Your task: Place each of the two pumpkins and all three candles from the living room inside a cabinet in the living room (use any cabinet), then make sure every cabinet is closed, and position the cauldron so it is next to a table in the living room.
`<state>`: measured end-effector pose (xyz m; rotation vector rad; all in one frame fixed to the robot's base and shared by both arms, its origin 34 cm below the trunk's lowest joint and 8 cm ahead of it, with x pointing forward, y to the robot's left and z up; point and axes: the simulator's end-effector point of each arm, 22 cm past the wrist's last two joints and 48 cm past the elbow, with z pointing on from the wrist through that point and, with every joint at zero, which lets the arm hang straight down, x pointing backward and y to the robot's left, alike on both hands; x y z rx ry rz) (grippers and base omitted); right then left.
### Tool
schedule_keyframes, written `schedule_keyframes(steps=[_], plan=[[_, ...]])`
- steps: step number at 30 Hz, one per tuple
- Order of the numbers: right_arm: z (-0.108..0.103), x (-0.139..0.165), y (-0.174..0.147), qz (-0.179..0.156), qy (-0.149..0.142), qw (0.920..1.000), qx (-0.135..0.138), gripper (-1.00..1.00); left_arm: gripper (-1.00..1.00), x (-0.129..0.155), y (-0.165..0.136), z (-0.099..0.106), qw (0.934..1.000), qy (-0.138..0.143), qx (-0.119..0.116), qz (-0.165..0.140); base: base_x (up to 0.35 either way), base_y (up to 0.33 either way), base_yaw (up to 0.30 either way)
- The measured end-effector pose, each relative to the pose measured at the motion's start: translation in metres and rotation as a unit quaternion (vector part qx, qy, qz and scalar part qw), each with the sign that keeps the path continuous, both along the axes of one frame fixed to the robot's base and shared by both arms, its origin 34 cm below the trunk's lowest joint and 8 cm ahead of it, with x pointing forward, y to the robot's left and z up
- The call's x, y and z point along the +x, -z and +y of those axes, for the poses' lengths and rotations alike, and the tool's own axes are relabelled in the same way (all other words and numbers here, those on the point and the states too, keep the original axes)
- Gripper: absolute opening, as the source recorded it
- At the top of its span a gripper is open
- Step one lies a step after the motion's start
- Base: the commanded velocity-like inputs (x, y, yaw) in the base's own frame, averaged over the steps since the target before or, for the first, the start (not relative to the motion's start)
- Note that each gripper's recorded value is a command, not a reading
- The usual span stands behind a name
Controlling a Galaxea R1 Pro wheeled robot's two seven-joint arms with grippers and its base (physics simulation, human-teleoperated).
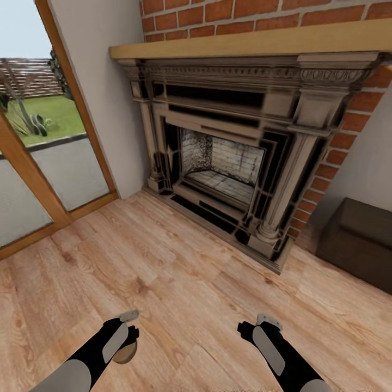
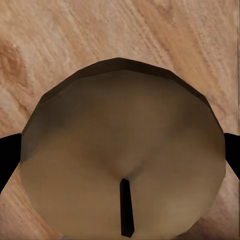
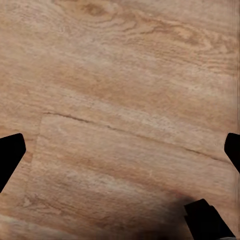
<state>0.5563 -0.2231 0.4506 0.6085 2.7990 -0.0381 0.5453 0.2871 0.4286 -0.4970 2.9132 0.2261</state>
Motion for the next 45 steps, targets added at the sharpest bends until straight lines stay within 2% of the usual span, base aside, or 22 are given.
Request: schedule_keyframes(steps=[23,45], plan=[[-0.001,-0.014,0.014,0.02,-0.001,0.9998,-0.002,1.0,-1.0,-0.009,0.01,-0.001,0.9999,0.0,-0.002,0.013,0.0,0.009,-0.21],[-0.004,-0.019,0.023,0.024,0.007,0.9997,-0.004,1.0,-1.0,-0.018,0.02,0.0,0.9997,0.002,0.001,0.026,0.061,0.142,-0.218]])
